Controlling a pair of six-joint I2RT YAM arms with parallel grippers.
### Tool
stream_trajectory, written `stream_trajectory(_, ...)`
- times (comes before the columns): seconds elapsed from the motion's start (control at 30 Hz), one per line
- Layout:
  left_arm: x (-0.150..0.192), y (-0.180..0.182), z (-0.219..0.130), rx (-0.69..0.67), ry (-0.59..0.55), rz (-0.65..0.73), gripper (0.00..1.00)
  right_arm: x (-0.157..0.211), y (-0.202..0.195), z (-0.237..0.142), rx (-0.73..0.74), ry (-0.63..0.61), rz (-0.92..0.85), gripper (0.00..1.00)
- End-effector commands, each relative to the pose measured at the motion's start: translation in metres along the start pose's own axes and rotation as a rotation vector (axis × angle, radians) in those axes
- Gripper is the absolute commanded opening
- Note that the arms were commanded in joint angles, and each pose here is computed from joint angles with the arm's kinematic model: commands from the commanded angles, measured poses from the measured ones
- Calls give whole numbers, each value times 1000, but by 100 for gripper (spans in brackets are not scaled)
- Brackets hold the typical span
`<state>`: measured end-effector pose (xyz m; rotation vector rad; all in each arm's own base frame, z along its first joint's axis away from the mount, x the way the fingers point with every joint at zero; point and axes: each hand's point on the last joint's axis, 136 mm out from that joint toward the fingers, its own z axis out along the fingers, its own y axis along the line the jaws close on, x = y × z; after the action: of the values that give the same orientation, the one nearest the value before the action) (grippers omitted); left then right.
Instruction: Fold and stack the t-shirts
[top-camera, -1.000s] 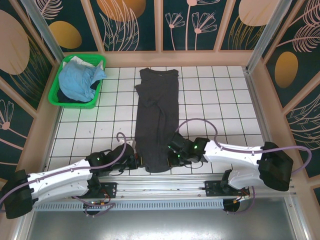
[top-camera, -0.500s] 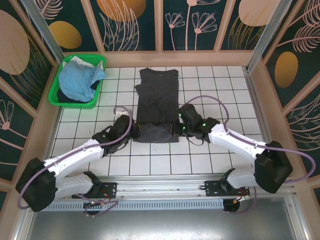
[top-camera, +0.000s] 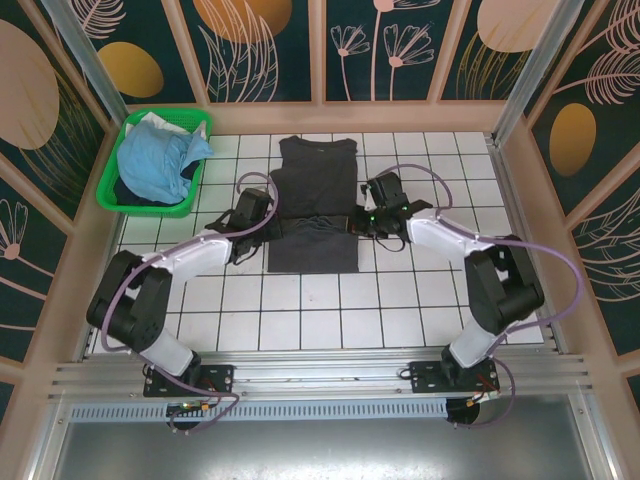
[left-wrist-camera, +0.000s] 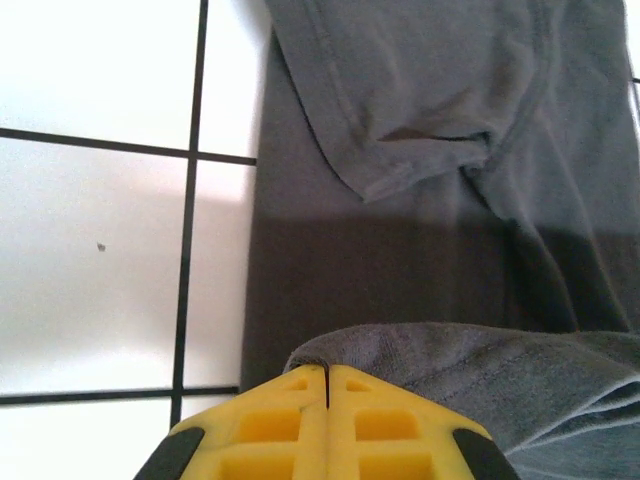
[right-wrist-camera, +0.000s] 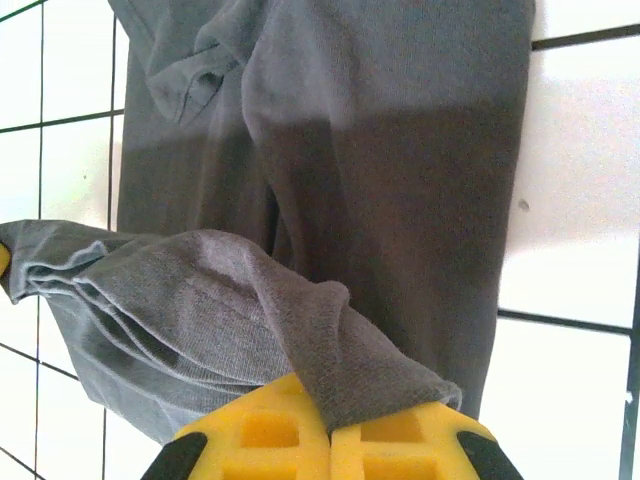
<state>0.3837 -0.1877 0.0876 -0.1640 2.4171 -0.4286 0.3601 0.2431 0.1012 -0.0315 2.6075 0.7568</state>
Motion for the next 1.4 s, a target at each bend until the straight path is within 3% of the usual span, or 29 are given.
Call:
stream_trajectory(0.0, -11, -8, 13, 44, 4, 19, 0, -18, 5, 10, -35, 0, -37, 0)
stream_trajectory(0.27, -27, -9, 36, 65, 33, 12, 0, -31, -20, 29, 16, 14, -1, 1)
stream_trajectory(0.6, -47, -13, 42, 88, 27, 14, 0, -59, -17, 30, 5, -4, -15, 1)
stream_trajectory(0.83, -49, 0, 62, 30, 62, 19, 0, -74, -25, 47, 8, 2, -8, 5)
stream_trajectory(0.97, -56, 3, 66, 14, 61, 18, 18, -86, -36, 54, 29, 3, 4, 32)
stream_trajectory(1.03, -61, 1, 65, 12, 52, 20, 27, -95, -39, 50, 50, -17, 6, 37)
stream_trajectory(1.1, -67, 1, 60, 0, 39, 27, 42, -103, -38, 38, 67, -55, -3, 43)
stream_trajectory(1.17, -75, 2, 53, -16, 18, 36, 51, -108, -35, 23, 84, -108, -9, 44)
stream_trajectory(1.27, -78, 1, 41, -16, 0, 56, 54, -100, -17, 3, 61, -178, -40, 44)
stream_trajectory(1.37, -71, -3, 27, 32, -3, 60, 48, -65, 7, 9, -19, -153, -88, 42)
